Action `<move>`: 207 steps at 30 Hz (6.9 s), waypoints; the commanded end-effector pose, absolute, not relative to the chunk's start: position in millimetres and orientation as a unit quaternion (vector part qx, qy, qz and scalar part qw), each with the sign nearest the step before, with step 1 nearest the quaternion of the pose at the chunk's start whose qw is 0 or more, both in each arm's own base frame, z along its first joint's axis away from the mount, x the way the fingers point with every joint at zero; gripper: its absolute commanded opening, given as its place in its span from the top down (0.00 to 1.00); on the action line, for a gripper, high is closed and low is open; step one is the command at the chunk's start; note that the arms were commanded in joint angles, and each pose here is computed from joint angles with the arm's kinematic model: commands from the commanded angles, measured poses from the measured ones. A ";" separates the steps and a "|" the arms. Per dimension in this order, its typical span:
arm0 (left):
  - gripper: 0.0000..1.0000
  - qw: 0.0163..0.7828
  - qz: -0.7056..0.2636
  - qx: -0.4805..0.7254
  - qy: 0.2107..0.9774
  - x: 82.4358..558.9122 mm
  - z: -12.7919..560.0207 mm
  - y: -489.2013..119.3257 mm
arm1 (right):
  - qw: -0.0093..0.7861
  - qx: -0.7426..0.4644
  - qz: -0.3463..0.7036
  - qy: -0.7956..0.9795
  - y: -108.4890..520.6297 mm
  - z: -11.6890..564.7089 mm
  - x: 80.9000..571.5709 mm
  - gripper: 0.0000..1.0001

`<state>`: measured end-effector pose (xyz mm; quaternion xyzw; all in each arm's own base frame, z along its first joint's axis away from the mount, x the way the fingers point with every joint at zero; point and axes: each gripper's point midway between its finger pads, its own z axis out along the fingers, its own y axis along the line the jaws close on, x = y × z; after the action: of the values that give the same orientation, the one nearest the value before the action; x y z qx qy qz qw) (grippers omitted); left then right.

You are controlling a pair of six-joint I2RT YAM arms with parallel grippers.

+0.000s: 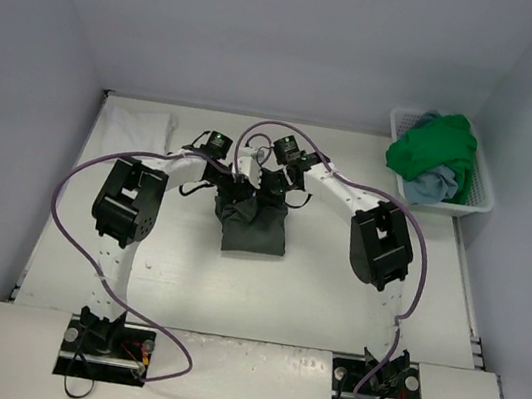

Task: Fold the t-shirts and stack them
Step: Fold the long partially folded tshirt into a neat square, then smooth out wrinkles on the folded tshirt

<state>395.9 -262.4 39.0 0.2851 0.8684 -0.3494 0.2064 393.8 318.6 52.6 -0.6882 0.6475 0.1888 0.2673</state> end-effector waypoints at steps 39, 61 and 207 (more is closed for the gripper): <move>0.95 0.394 -0.350 0.354 0.773 347.8 236.8 -221.3 | 0.275 -0.530 0.059 0.800 261.5 59.7 400.7 1.00; 1.00 0.409 -0.350 0.338 0.772 379.5 187.1 -259.1 | 0.173 -0.489 0.089 0.851 226.0 -18.5 370.7 1.00; 0.63 0.175 -0.338 0.204 0.902 349.9 102.7 -204.3 | 0.215 -0.498 0.320 0.777 319.7 60.2 315.7 1.00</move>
<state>351.6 -187.1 81.6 0.2039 0.9201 -0.2885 0.1690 316.9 305.8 59.6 -0.4914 0.7881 0.3057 0.2098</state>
